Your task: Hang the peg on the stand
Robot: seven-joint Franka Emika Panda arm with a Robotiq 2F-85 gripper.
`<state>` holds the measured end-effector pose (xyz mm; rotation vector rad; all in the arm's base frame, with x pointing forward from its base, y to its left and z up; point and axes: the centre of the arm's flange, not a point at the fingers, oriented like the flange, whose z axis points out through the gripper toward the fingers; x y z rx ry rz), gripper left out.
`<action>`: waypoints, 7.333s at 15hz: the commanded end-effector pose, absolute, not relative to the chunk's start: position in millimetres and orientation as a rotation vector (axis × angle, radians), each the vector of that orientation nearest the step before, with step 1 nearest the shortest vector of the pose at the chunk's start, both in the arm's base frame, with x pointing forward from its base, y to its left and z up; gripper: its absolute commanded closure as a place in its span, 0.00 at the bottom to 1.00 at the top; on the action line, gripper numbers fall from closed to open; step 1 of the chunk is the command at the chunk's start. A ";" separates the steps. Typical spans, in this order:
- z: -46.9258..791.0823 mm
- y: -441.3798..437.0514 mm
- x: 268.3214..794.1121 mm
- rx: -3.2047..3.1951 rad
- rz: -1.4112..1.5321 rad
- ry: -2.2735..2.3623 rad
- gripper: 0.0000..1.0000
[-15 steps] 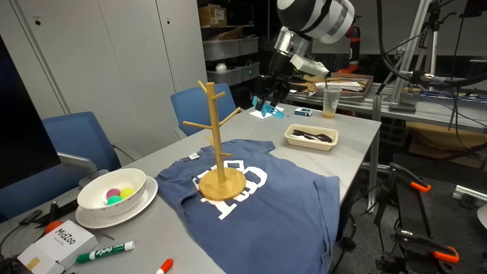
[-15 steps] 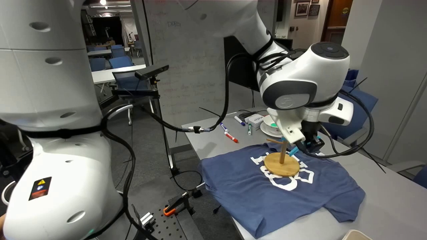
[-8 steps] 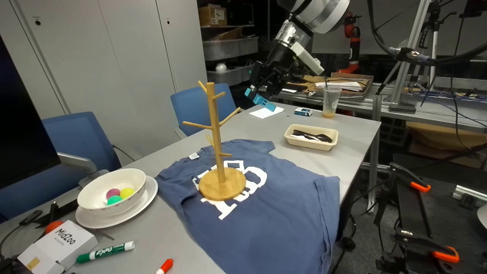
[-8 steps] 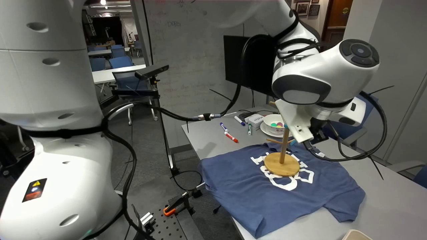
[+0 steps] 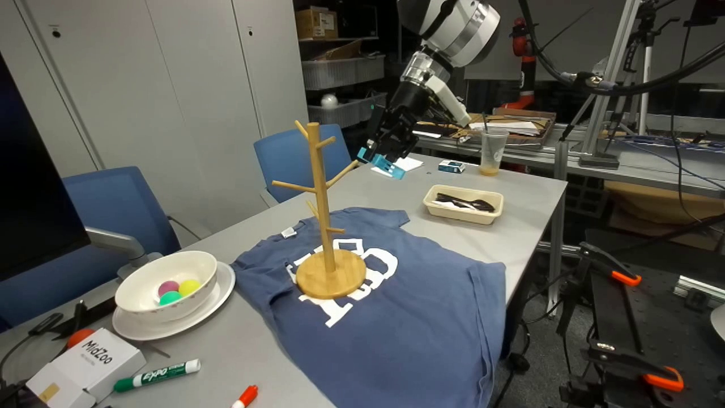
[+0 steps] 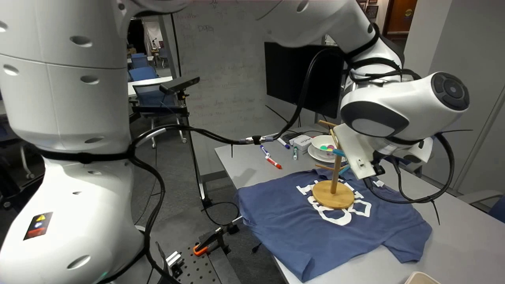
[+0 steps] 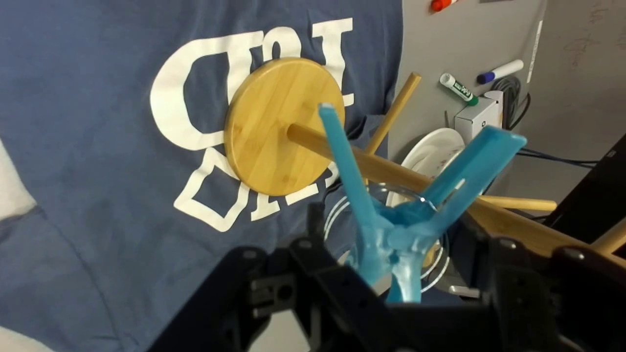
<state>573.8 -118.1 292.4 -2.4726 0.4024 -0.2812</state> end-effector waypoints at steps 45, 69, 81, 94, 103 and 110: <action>290.1 -94.7 578.8 -2.492 -0.259 0.277 0.64; 276.7 -75.2 606.7 -2.476 -0.247 0.225 0.64; 270.9 -71.6 600.4 -2.513 -0.224 0.231 0.00; 352.7 -21.8 549.9 -2.808 -0.246 0.134 0.00; 411.9 12.5 498.7 -2.983 -0.433 0.069 0.00; 446.9 30.6 461.2 -3.047 -0.567 0.012 0.00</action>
